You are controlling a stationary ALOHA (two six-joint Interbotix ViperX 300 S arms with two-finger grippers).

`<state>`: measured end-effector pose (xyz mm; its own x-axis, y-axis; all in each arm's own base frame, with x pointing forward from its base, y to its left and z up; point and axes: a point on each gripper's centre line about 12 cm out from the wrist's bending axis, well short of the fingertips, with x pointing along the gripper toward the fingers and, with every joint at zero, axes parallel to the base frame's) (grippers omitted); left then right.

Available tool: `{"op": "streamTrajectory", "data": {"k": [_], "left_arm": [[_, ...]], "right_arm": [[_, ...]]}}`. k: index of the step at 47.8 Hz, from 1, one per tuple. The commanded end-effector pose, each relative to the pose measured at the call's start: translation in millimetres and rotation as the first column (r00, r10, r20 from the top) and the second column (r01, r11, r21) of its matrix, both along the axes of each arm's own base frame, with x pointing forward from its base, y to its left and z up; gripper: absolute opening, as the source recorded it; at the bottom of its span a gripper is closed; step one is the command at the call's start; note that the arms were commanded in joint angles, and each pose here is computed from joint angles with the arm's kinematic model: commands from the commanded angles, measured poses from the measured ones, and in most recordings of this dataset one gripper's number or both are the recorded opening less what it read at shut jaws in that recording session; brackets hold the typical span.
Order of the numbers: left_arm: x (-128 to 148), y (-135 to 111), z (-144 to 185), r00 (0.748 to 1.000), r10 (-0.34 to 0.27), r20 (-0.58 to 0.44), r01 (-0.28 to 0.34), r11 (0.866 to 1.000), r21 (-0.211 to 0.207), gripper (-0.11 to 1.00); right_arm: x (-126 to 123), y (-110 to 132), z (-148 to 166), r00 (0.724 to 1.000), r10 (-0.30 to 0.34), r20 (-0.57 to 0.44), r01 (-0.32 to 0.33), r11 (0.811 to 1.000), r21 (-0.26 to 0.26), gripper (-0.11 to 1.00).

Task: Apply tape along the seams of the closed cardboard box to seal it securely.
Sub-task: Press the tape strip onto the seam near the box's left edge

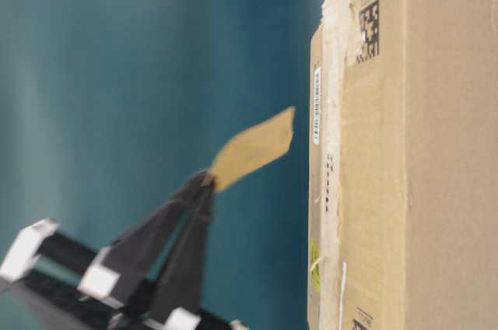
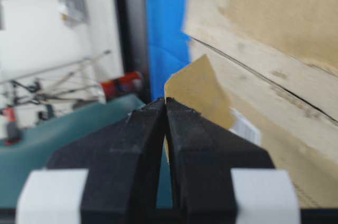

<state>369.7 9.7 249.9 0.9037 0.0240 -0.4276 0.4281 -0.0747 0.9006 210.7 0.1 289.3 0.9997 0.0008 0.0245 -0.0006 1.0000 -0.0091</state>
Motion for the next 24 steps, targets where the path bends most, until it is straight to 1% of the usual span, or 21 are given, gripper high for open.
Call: {"op": "streamTrajectory", "data": {"k": [1,9,18,24], "left_arm": [[5,1,4,1.000,0.003,0.014,-0.003,1.000,0.000,0.00],[7,0,-6,1.000,0.001,-0.014,-0.001,1.000,-0.003,0.00],[-1,-5,-10,0.999,-0.005,-0.033,0.004,1.000,-0.020,0.00],[-8,-9,-17,0.997,-0.017,-0.076,0.015,1.000,-0.021,0.00]], "right_arm": [[3,-1,9,1.000,-0.005,0.021,0.005,1.000,-0.008,0.00],[3,-1,7,1.000,-0.007,0.012,0.007,1.000,-0.027,0.00],[5,-1,5,1.000,-0.007,0.002,0.007,1.000,-0.029,0.00],[5,-1,2,1.000,-0.007,-0.008,0.007,1.000,-0.029,0.00]]}}
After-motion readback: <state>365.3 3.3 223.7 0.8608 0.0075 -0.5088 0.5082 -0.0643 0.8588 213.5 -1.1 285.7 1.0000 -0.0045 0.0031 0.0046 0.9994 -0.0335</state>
